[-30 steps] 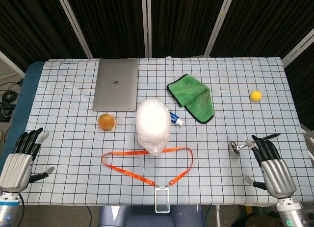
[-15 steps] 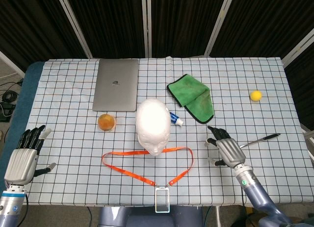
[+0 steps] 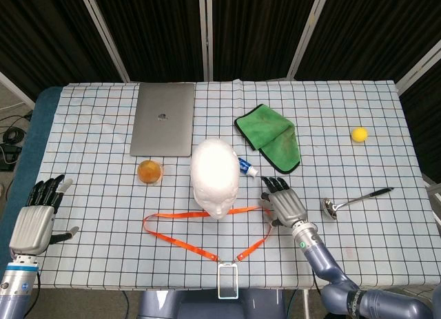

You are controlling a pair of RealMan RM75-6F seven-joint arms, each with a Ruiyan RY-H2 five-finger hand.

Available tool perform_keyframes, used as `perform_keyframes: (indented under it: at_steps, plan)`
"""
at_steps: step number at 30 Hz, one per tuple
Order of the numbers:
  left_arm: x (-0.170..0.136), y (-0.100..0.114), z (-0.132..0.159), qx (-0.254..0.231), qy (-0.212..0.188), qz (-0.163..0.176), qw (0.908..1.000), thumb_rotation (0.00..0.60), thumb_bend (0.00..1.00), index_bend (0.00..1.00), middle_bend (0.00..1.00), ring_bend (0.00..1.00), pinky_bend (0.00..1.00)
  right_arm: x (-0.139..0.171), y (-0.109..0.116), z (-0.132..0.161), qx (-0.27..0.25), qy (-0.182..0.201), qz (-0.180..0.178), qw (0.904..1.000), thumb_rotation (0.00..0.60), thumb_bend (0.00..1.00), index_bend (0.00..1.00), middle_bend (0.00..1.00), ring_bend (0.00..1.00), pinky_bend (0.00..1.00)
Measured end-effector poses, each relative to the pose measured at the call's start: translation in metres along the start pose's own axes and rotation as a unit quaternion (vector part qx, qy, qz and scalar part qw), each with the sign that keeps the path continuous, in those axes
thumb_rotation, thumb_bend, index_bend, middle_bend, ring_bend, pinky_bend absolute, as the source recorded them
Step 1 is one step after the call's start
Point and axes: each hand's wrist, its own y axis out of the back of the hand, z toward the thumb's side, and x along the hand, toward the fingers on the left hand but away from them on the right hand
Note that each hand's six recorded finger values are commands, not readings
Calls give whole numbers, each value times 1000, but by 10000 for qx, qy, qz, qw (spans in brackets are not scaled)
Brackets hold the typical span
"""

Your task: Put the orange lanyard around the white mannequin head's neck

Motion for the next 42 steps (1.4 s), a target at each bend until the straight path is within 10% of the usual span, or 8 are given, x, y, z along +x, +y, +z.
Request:
perform_keyframes:
  at_steps: [24,33,42]
  plan:
    - [3,-6,4,30,-49,-91,9999,600,88,0,0,0,0,-14,-15,3,226,-142,95,9996,600,428,680,16,0,0]
    - [24,-22,38,-144,-495,-444,9977,600,315,427,0,0,0,-4,-7,4,-9,-29,43,10000,600,446,698,21,0,0]
    - [61,-57,112,-220,-1118,-961,9888,600,397,472,0,0,0,4,2,1,-151,-3,27,9999,600,457,701,22,0,0]
